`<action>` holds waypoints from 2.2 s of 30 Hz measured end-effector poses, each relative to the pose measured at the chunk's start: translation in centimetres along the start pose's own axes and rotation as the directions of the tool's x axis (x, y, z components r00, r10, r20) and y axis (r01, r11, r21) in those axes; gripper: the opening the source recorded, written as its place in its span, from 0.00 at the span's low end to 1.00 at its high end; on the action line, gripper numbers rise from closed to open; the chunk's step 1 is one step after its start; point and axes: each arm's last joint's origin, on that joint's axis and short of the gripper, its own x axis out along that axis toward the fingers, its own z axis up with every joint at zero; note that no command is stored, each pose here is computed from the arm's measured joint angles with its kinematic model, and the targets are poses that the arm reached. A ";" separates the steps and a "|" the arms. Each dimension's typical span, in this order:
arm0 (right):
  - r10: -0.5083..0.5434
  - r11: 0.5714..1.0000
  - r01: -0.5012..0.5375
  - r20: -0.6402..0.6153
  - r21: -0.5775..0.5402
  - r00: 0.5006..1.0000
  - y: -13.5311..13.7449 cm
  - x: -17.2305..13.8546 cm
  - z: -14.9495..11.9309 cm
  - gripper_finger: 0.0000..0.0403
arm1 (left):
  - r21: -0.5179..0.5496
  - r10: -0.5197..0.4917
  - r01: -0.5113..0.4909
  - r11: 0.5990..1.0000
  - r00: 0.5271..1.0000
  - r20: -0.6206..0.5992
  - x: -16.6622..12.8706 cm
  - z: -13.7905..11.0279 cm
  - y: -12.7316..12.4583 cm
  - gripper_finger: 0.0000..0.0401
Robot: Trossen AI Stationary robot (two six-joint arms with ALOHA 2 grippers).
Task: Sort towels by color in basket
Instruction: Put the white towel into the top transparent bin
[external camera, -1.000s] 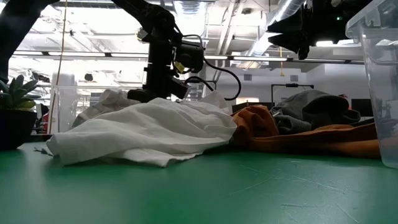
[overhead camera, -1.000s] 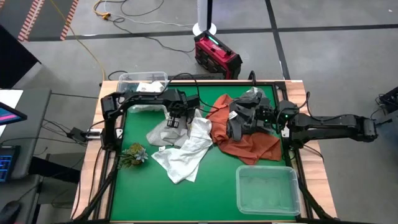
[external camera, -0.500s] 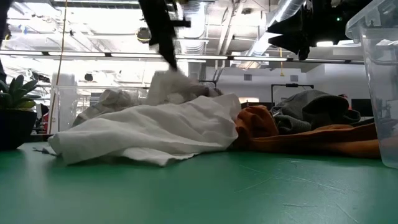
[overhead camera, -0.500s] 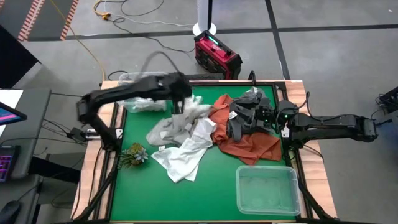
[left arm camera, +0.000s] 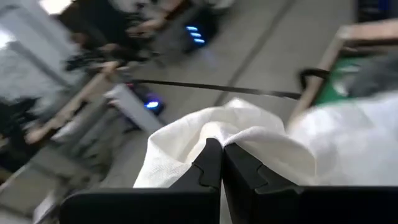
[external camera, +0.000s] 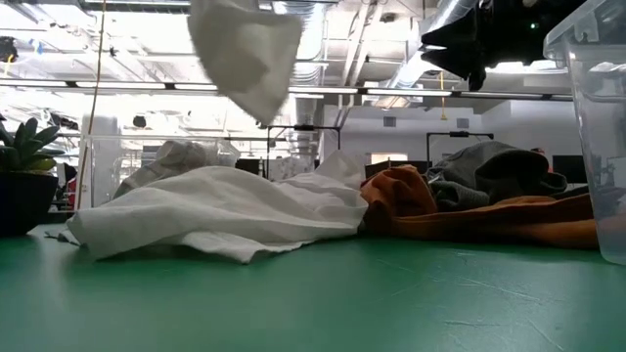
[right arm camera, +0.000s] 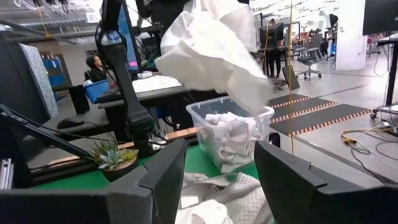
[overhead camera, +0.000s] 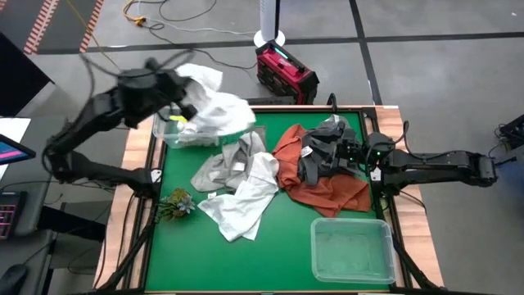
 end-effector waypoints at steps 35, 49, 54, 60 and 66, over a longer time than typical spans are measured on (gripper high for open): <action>0.011 1.000 -0.011 0.004 -0.005 1.000 0.1 0.0 0.0 0.55 | 0.509 0.422 -0.024 0.860 0.594 -0.685 13.0 -11.9 -6.0 0.00; 0.010 1.000 -0.010 -0.002 0.004 1.000 0.1 0.0 0.0 0.55 | -0.087 -0.134 0.119 0.989 0.474 -0.870 14.9 -14.7 -5.4 0.00; 0.014 1.000 -0.014 -0.005 0.023 1.000 0.2 0.0 -0.1 0.55 | -0.276 -0.289 0.098 0.956 0.476 -0.831 15.5 -15.4 -3.7 0.00; 0.031 0.999 -0.031 -0.007 0.021 0.999 0.5 0.0 -0.1 0.55 | -0.435 -0.421 0.089 0.896 0.484 -0.767 16.5 -17.2 -2.9 0.00; 0.031 0.999 -0.031 -0.007 0.020 0.999 0.5 0.0 -0.1 0.55 | -0.481 -0.441 0.053 0.875 0.496 -0.748 17.1 -18.8 -3.5 0.00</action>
